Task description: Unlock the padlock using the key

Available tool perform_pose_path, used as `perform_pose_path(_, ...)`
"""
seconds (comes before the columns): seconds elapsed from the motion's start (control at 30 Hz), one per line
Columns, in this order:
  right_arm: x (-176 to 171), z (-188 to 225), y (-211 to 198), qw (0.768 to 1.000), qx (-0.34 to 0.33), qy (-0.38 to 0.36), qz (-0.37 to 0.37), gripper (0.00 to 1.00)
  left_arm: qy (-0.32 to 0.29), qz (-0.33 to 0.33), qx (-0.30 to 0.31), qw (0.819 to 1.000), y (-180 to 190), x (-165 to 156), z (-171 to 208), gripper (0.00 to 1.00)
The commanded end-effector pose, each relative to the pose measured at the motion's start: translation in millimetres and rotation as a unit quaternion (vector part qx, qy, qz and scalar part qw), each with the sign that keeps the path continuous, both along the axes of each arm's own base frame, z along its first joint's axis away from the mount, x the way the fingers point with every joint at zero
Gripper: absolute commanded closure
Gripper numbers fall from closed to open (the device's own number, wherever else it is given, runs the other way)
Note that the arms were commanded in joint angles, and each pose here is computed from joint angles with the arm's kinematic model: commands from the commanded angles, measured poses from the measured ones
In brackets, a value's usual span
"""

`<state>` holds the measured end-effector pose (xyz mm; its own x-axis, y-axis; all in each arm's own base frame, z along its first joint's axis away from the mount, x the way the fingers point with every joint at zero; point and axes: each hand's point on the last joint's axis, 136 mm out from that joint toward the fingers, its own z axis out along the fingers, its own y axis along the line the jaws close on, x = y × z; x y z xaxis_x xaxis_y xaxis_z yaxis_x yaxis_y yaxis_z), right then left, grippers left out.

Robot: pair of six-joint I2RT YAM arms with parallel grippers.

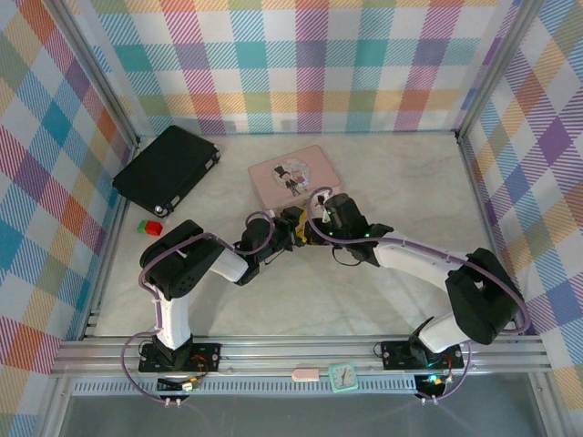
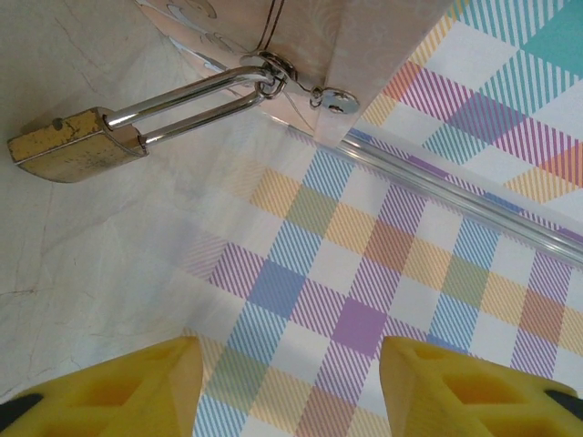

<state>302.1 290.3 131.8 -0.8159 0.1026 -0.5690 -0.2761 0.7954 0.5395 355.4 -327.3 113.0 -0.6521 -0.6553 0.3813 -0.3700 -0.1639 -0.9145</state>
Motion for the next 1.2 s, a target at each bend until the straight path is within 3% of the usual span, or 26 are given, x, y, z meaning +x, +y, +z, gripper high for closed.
perform_pose_path(0.0, -0.4, 7.9, -6.4, 1.0, -0.002, -0.017, 0.002, 1.0, -0.014, 0.003, -0.024, 1.0, -3.1, 2.8, 13.3, 0.5)
perform_pose_path(0.2, -1.5, 6.8, -6.9, 1.0, -0.002, -0.016, 0.002, 1.0, -0.016, 0.002, -0.023, 1.0, -3.9, 3.7, 12.5, 0.7)
perform_pose_path(0.53, -4.2, 12.1, -12.0, 1.0, 0.002, -0.024, -0.002, 1.0, -0.013, 0.003, -0.019, 1.0, -3.3, 3.0, 8.5, 0.74)
perform_pose_path(0.77, -6.2, 8.8, -12.0, 1.0, 0.004, -0.018, 0.0, 1.0, -0.015, 0.001, -0.019, 1.0, -4.0, 3.7, 9.4, 0.91)
perform_pose_path(0.97, -6.4, 11.0, -12.5, 1.0, 0.003, -0.021, 0.001, 1.0, -0.016, 0.001, -0.014, 1.0, -3.3, 2.7, 8.8, 0.98)
perform_pose_path(1.0, -6.9, 11.3, -13.1, 1.0, 0.002, -0.02, 0.001, 0.98, -0.019, 0.001, -0.012, 1.0, -3.3, 2.6, 9.1, 1.0)
perform_pose_path(1.17, -7.4, 22.6, -18.2, 0.999, 0.018, -0.032, 0.006, 0.66, -0.06, -0.01, 0.014, 0.998, -4.2, 4.1, 20.5, 1.0)
